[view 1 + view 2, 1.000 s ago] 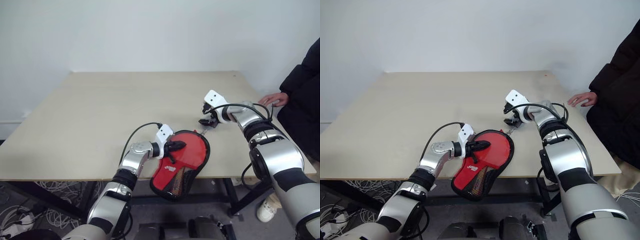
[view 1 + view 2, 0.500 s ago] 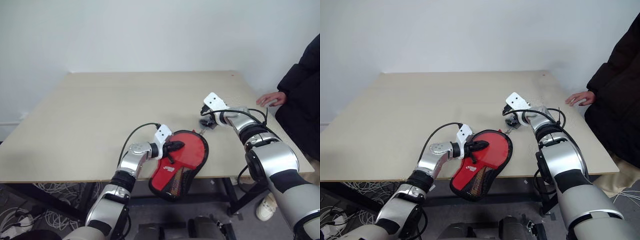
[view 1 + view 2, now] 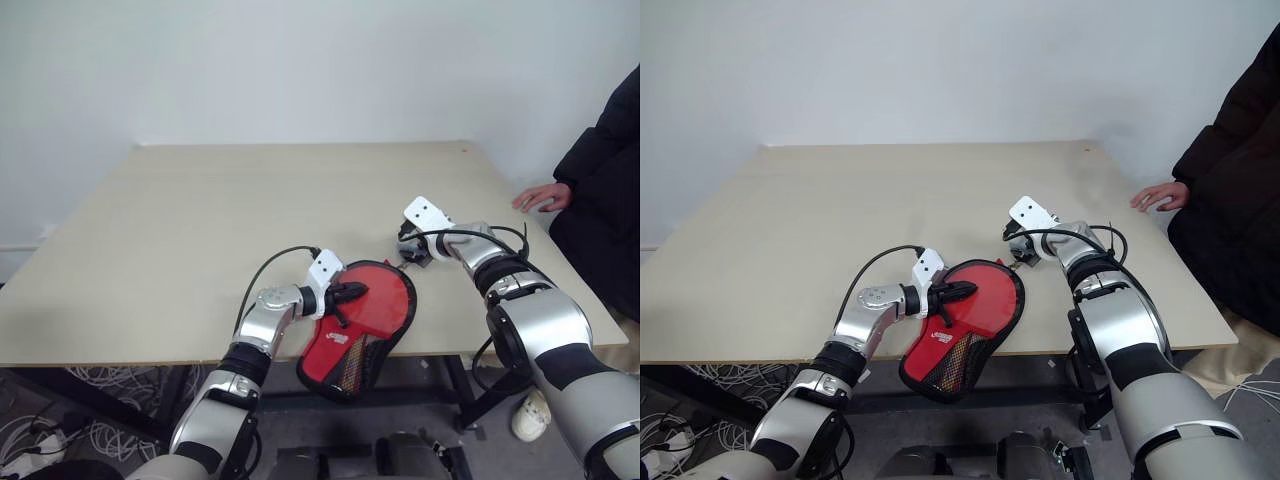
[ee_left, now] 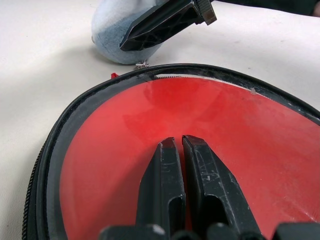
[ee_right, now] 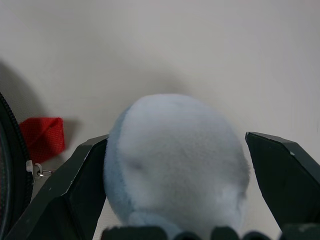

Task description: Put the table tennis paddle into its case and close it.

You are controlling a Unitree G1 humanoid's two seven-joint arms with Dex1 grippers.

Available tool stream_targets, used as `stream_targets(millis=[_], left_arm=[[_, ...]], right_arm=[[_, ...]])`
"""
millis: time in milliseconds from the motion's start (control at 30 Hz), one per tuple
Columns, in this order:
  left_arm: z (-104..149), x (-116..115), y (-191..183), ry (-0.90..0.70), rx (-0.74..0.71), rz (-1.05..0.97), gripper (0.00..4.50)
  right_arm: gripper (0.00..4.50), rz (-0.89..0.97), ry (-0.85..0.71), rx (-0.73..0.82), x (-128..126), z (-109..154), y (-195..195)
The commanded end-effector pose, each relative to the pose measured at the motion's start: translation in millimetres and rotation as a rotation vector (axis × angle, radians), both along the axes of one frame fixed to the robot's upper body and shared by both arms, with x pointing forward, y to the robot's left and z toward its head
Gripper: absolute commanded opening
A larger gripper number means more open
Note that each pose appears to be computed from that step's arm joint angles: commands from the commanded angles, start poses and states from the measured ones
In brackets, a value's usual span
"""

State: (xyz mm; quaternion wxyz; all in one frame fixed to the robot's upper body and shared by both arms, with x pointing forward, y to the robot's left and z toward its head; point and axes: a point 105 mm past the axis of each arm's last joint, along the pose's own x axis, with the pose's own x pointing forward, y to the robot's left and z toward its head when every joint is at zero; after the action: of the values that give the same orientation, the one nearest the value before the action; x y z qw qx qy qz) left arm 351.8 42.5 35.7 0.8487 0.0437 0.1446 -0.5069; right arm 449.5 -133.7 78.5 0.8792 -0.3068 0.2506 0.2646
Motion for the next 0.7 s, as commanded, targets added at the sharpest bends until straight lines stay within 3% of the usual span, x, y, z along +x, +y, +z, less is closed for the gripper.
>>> stream_targets(millis=[33,433,567,700], left_arm=[[-25.3,-8.9,8.0,0.092,0.047,0.018,0.14],[-25.3,-10.4,6.1,0.097,0.047,0.002,0.14],[-25.9,-11.1,5.2,0.099,0.052,-0.008,0.14],[-26.7,-11.9,3.8,0.102,0.054,-0.018,0.14]], right_arm=[[4.11,0.003,-0.029,-0.019,3.8,8.3,-0.7],[1.13,0.024,-0.020,-0.057,2.0,7.1,-9.7],[0.57,0.031,-0.016,-0.070,0.6,5.5,-15.3],[0.44,0.041,-0.012,-0.071,-0.8,6.1,-22.3]])
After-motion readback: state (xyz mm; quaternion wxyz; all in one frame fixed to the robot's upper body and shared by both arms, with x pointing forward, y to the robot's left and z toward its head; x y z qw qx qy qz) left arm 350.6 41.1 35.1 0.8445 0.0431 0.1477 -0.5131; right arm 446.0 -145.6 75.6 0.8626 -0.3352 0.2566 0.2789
